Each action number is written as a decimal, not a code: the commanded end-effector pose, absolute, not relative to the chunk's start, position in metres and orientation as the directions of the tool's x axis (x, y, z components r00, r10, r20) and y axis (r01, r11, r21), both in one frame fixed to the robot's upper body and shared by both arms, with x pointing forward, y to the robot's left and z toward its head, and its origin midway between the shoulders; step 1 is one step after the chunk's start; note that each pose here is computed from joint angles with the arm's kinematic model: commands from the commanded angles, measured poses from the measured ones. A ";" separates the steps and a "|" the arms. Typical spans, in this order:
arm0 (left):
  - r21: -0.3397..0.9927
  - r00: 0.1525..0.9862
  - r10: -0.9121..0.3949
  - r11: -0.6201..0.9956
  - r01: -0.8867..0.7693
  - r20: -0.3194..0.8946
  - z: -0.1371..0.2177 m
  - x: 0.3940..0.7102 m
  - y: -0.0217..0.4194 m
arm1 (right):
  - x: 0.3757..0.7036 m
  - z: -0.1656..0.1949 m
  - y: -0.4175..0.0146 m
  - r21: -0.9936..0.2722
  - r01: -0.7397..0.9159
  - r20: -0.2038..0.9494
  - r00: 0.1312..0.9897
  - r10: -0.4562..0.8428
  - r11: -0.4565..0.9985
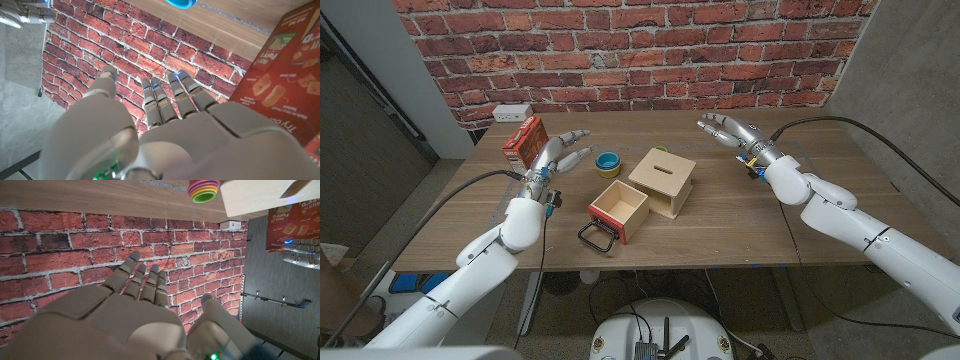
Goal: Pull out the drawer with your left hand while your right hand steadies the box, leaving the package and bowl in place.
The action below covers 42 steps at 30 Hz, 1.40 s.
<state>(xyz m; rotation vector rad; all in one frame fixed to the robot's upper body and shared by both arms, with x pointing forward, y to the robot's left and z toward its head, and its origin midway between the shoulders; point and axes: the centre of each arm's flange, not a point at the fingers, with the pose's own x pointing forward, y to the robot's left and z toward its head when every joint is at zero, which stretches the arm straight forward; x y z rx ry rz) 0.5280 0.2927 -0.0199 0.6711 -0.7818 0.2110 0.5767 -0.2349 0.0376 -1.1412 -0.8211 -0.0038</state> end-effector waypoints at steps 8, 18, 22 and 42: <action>0.392 0.698 -0.038 0.848 -0.356 0.715 -0.014 0.565 0.301 | 0.597 0.019 -0.251 -0.667 0.296 0.613 0.739 0.279 0.683; 0.311 0.716 0.019 0.893 -0.326 0.698 -0.020 0.578 0.296 | 0.615 0.017 -0.261 -0.588 0.226 0.610 0.755 0.243 0.776; 0.276 0.735 0.003 0.926 -0.258 0.678 -0.018 0.584 0.293 | 0.621 0.016 -0.264 -0.545 0.206 0.617 0.754 0.223 0.813; 0.234 0.764 0.017 0.947 -0.219 0.645 -0.029 0.592 0.280 | 0.629 -0.005 -0.272 -0.361 0.109 0.622 0.768 0.152 0.926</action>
